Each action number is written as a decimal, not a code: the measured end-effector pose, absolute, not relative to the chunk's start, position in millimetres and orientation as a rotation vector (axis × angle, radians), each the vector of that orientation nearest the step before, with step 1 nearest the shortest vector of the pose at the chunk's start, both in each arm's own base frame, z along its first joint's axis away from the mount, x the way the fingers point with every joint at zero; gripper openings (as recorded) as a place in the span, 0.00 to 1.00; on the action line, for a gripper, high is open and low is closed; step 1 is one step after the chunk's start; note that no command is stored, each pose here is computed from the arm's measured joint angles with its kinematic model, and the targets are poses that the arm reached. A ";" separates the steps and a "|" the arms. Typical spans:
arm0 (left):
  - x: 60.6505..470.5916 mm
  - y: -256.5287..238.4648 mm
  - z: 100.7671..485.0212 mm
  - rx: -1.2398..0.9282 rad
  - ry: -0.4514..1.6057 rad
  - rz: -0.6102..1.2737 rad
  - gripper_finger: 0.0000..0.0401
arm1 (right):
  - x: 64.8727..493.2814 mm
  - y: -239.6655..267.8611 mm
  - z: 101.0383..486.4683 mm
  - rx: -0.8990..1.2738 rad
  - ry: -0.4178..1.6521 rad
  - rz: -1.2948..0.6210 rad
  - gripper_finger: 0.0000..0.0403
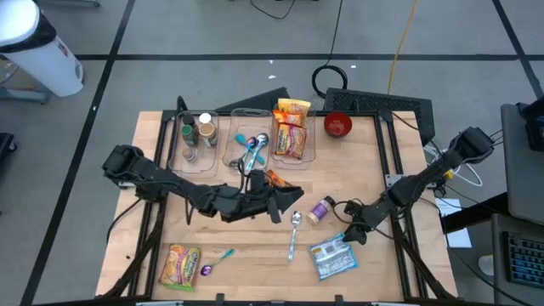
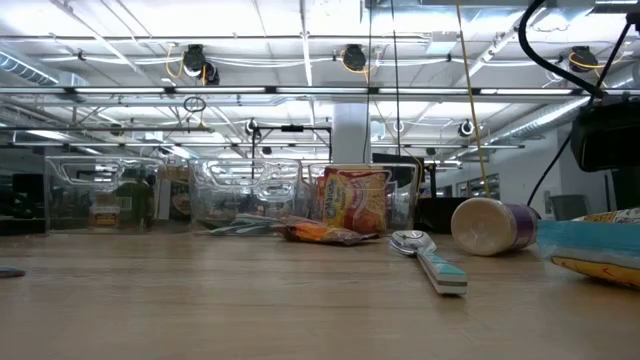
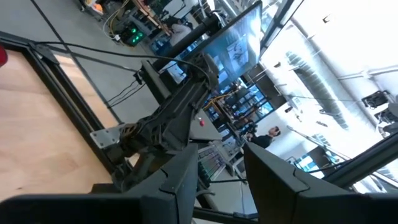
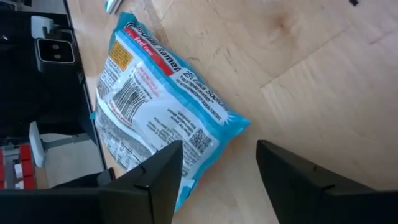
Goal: Pick & Place Food Item
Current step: Put the blue noodle pack into the right transparent bin
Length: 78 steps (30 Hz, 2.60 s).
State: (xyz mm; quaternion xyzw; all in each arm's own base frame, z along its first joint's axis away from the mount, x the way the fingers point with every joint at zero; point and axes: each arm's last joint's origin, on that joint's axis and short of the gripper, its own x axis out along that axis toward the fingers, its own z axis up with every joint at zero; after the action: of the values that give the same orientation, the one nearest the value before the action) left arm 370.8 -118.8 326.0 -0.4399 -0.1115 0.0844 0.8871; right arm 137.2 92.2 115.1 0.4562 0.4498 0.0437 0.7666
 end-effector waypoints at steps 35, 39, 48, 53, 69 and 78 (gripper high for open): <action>374.0 -116.2 363.6 -0.796 -0.315 0.120 0.34 | 165.7 31.6 219.8 1.353 -0.061 0.459 0.00; 376.6 -115.4 392.7 -0.649 -0.239 0.225 0.34 | 165.2 11.4 228.0 1.420 -0.272 0.350 0.00; 371.9 -104.9 442.9 -0.578 -0.046 0.402 0.34 | 168.9 -26.1 239.3 1.427 -0.575 0.036 0.00; 387.7 -100.4 452.6 -0.491 0.037 0.447 0.34 | 184.2 -42.6 259.6 1.274 -0.604 -0.044 0.00; 398.0 -67.3 452.9 -0.373 0.261 0.649 0.34 | 246.2 -71.0 291.2 1.071 -0.584 -0.083 0.00; 385.7 -20.6 438.6 -0.503 0.558 0.578 0.34 | 256.6 -73.9 282.8 1.092 -0.590 -0.070 0.00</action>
State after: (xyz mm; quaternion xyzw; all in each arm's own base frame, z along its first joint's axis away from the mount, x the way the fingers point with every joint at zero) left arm 385.7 -20.6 438.6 -0.2422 0.2685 0.2781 0.8899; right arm 256.6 -73.9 282.8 0.5117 -0.2765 -0.0329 0.8128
